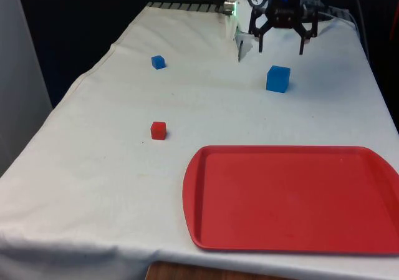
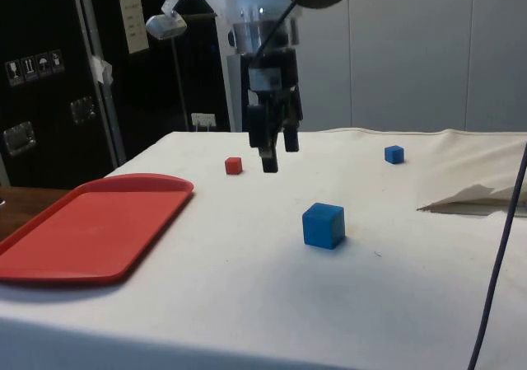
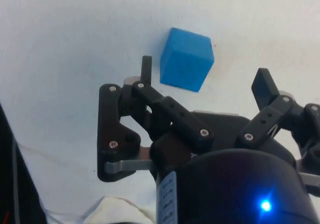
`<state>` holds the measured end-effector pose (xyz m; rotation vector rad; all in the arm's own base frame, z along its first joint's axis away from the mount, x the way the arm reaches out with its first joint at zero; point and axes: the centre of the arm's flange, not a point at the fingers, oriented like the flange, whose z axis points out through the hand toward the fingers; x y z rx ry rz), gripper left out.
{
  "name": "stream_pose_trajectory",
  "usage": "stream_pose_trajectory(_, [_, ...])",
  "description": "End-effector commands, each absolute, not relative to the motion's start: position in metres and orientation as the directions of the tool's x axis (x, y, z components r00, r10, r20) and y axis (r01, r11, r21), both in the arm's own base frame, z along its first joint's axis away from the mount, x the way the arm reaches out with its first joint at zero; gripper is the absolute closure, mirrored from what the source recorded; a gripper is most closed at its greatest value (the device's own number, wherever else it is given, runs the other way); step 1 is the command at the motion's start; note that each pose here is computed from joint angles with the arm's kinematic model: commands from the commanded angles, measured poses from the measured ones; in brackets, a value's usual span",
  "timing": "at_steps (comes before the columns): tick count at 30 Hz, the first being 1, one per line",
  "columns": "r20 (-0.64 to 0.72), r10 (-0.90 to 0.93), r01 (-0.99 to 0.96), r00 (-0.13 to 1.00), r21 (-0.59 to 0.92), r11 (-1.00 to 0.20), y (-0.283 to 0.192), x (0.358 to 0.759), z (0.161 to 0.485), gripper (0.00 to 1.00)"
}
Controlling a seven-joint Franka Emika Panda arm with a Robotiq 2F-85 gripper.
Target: Pick up the largest block and place it onto the tray.
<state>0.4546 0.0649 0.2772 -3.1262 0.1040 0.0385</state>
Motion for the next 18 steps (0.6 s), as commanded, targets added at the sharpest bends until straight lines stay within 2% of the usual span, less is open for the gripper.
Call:
stream_pose_trajectory(1, [-0.023, -0.071, -0.072, 0.997, -0.011, -0.997, 0.066, 0.454, 0.275, 0.0])
stream_pose_trajectory(10, [0.002, -0.105, -0.105, 0.994, -0.003, -0.994, 0.073, 0.447, 0.253, 0.0])
stream_pose_trajectory(18, [0.03, -0.104, -0.104, 0.994, -0.002, -0.995, 0.076, 0.422, 0.237, 0.0])
